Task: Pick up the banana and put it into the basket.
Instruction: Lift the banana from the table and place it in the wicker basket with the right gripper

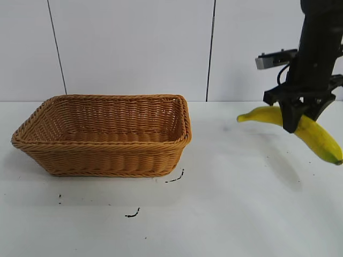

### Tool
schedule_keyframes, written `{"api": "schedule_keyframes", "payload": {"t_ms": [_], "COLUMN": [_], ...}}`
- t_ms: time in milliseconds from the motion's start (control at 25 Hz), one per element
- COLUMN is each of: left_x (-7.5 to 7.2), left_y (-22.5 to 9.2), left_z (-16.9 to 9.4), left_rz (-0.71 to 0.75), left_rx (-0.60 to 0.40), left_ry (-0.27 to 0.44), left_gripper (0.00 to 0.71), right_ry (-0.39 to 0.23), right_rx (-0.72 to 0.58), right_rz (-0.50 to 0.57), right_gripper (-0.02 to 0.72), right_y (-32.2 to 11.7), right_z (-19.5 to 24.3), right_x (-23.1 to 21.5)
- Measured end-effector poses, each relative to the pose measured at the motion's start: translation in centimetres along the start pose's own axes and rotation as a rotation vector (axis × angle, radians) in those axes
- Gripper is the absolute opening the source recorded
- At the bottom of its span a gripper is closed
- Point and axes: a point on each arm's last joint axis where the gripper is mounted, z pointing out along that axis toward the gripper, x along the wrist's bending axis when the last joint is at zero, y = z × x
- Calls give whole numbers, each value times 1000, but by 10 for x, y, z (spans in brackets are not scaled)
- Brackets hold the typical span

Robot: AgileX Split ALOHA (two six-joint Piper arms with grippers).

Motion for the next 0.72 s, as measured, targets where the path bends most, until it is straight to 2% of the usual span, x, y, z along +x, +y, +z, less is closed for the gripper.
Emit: {"api": "schedule_keyframes", "payload": {"t_ms": [280,520,600,720], "left_x": [0,0,0,0], "left_y": [0,0,0,0], "left_z": [0,0,0,0], "left_rz": [0,0,0,0], "left_rx": [0,0,0,0], "left_ry": [0,0,0,0], "left_gripper": [695,695,695,695], "right_ry": [1,1,8,18], "right_rx": [-117,-221,-229,-241], "right_rz": [-55,-134,-170,-286], "right_gripper": [319,319,319,319], "right_y": [20,44,52,59], "right_z": [-31,-49,-44,-35], "right_x": [12,41,55,85]}}
